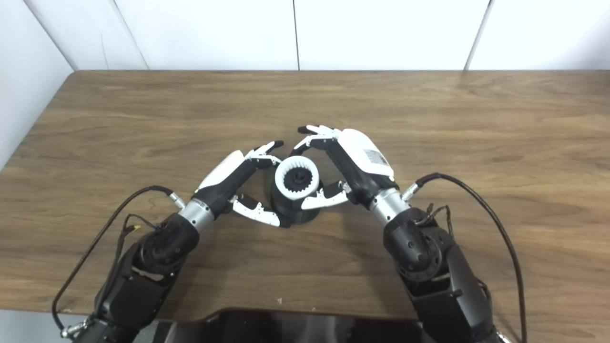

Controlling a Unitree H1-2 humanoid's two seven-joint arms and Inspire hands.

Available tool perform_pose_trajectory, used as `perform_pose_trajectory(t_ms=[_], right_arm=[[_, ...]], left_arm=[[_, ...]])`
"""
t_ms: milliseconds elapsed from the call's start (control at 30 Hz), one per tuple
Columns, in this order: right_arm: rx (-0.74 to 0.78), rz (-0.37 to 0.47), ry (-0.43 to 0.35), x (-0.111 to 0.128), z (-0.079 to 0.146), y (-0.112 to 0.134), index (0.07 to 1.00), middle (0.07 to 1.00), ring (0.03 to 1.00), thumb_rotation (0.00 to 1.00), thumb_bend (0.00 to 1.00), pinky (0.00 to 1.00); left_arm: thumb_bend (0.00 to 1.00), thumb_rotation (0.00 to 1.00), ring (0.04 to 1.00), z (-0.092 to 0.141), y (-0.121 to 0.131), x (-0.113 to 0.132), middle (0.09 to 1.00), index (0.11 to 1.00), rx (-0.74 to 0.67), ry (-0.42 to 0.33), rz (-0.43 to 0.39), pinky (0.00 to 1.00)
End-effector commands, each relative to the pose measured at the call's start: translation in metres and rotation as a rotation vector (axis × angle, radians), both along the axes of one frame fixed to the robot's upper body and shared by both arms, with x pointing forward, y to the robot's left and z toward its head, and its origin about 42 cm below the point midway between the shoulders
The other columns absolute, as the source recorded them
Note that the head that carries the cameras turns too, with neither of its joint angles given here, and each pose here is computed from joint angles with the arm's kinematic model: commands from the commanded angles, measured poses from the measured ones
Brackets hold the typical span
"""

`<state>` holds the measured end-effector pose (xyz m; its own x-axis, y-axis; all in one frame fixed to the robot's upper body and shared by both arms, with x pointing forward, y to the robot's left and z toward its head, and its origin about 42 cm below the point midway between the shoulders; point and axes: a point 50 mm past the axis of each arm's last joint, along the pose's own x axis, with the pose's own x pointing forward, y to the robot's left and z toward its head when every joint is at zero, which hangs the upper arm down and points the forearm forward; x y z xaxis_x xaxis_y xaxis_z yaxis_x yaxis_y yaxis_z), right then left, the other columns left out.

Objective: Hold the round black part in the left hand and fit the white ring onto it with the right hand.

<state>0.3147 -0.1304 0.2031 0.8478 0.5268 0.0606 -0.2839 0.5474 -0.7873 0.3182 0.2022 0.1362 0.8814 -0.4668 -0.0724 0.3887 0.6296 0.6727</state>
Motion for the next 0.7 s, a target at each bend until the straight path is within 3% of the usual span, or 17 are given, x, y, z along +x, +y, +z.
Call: perform_pose_trajectory(t_ms=[0,67,200,667], right_arm=[[-0.053,0.023,-0.01,0.0017,0.0101,-0.0005,0.711,0.932,0.951,0.38,0.87,0.93],[-0.073,0.03,-0.007,0.0013,0.0109,-0.0011,0.75,0.942,0.951,0.42,0.95,0.9],[-0.087,0.036,-0.002,0.0014,0.0111,-0.0028,0.764,0.95,0.955,0.44,0.99,0.88],[-0.103,0.034,0.006,0.0019,0.013,-0.0044,0.771,0.962,0.962,0.45,1.0,0.92]], left_arm=[[0.94,0.33,1.0,0.0061,0.0005,0.0001,1.0,0.627,0.004,0.002,-0.009,1.0],[0.93,0.33,1.0,0.0063,-0.0002,-0.0001,1.0,0.627,0.003,0.002,-0.009,1.0],[0.94,0.33,1.0,0.0053,-0.0009,-0.0002,1.0,0.625,-0.008,0.005,-0.006,1.0],[0.94,0.34,1.0,0.0044,-0.0013,0.0,1.0,0.627,-0.006,0.006,-0.004,1.0]])
